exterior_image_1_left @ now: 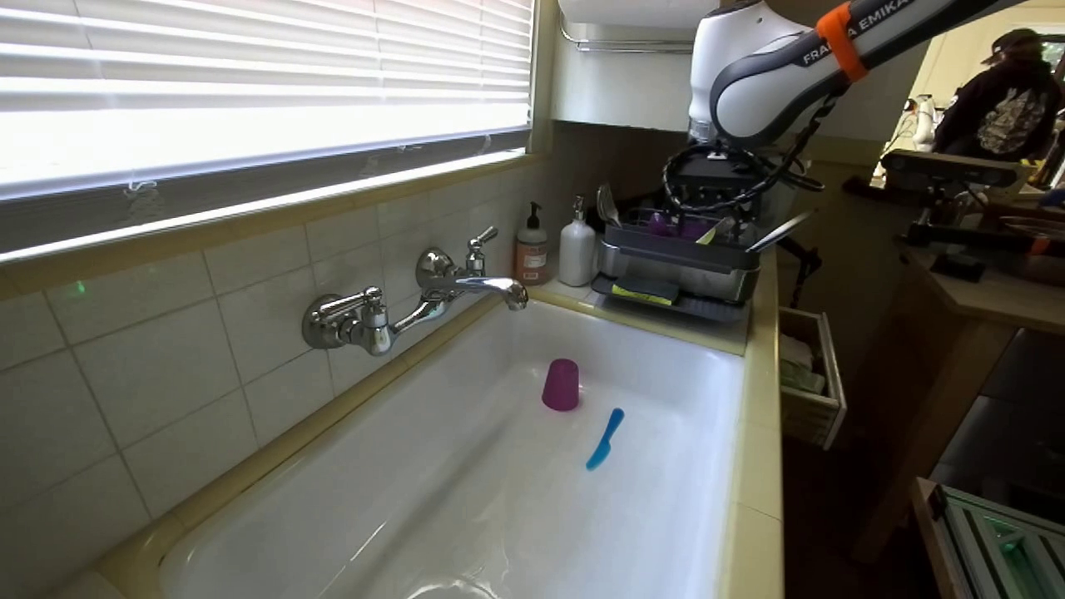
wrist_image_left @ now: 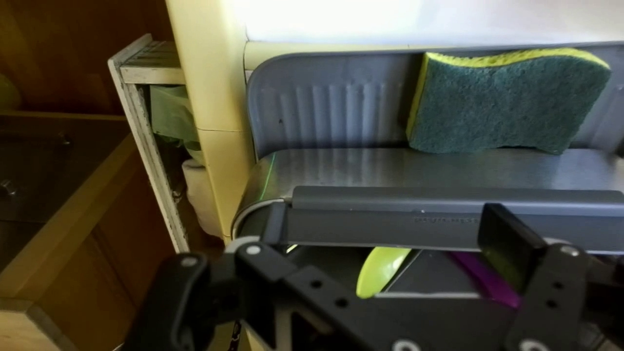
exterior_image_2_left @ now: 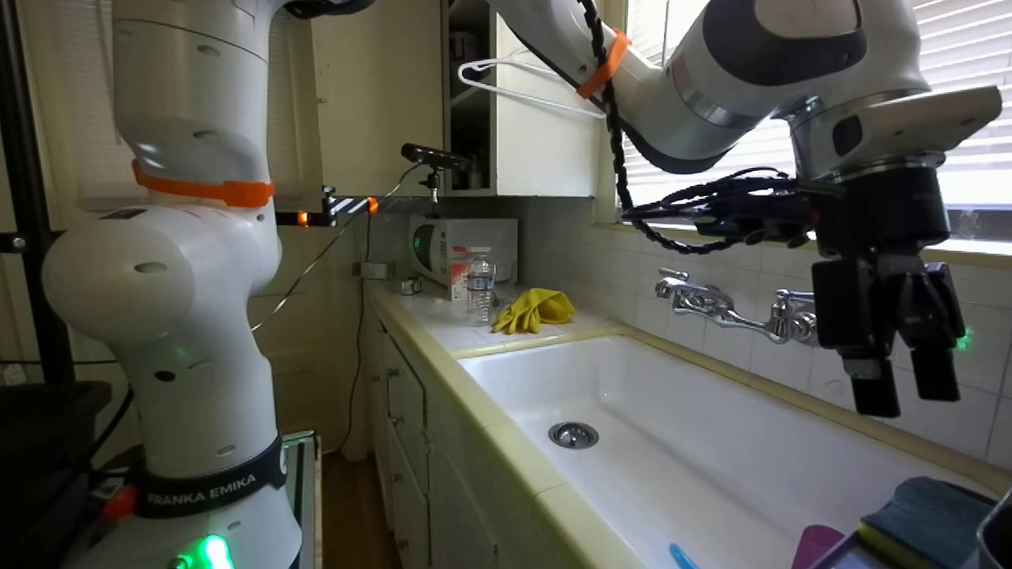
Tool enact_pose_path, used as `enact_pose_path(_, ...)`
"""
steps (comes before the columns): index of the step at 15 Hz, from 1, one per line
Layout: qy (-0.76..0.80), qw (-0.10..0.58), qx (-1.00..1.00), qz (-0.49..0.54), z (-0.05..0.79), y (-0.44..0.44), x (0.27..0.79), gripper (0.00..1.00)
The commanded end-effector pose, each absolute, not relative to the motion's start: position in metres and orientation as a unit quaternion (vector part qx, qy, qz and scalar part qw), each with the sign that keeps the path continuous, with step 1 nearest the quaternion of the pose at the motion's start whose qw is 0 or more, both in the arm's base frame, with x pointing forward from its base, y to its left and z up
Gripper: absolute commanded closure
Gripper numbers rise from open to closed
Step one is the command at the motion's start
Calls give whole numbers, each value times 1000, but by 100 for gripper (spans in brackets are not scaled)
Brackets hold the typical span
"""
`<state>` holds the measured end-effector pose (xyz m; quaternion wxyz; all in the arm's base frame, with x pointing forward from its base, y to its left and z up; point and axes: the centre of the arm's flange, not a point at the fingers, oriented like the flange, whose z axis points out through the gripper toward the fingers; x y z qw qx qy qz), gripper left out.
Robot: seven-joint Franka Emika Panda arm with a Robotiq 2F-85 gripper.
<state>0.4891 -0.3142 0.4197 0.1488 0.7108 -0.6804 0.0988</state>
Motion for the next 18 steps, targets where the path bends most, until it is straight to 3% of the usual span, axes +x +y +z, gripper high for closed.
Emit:
enact_pose_path(1,-670,160,716,112,420,-309,486,0)
enact_pose_path(9,-628,203,736,153,434,-331,472,0)
enact_pose_path(18,-553,198,795,154,451,-378,453,0)
